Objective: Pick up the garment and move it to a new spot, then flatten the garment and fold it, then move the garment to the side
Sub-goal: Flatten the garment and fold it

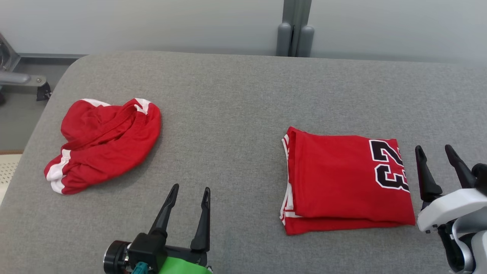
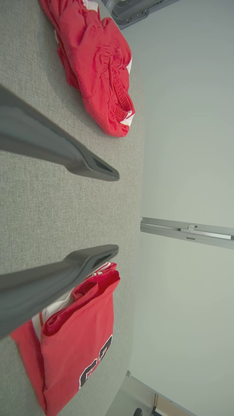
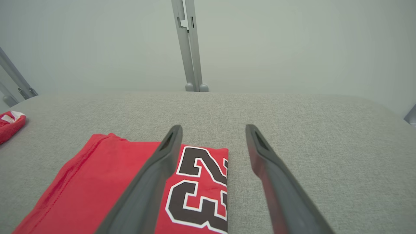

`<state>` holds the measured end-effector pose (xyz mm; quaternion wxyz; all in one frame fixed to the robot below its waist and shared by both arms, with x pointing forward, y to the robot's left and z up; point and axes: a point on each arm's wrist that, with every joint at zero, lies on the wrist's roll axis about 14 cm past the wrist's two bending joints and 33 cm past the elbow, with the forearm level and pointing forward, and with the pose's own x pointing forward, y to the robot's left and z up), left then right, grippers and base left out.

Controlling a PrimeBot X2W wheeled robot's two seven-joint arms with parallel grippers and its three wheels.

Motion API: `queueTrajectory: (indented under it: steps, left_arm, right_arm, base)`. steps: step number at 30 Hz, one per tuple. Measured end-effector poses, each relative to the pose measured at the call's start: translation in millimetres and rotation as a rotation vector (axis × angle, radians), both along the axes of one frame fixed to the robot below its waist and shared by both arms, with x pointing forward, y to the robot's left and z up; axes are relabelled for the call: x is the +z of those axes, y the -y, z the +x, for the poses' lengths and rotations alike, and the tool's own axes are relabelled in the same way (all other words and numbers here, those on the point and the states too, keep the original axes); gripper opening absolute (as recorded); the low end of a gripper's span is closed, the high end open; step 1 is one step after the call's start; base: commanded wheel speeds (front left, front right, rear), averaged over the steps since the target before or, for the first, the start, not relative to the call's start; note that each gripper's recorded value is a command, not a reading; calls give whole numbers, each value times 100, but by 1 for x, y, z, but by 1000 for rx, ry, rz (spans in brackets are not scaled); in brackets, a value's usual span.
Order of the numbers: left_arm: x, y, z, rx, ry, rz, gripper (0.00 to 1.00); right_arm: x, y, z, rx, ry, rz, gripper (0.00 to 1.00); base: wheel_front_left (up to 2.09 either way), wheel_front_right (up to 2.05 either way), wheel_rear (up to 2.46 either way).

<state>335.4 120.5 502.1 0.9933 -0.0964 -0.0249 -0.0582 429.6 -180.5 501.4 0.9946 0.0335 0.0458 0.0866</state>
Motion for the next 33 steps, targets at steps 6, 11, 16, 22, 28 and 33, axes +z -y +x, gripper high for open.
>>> queueTrajectory:
  steps: [6, 11, 16, 22, 28, 33]
  left_arm:
    - [6, 0, 6, 1, 20, -1, 100]
    - [17, 3, 8, -6, 56, 11, 100]
    - [26, 4, 2, -6, 87, 8, 100]
    - [25, 9, -12, -25, 88, 33, 100]
    - [17, -2, -22, 8, 66, 35, 100]
    - [16, -10, -27, 29, 66, 33, 100]
  right_arm:
    - [1, -9, -25, 34, 83, 18, 100]
    - [4, -4, -44, 36, 135, 17, 100]
    - [9, -2, -61, 28, 158, 30, 100]
    - [20, 1, -75, -13, 200, 63, 100]
    - [18, -5, -85, -17, 198, 74, 100]
    - [16, -13, -90, -3, 190, 84, 100]
  base:
    - [0, 0, 0]
    - [0, 0, 0]
    - [0, 0, 0]
    - [0, 0, 0]
    - [0, 0, 0]
    - [0, 0, 0]
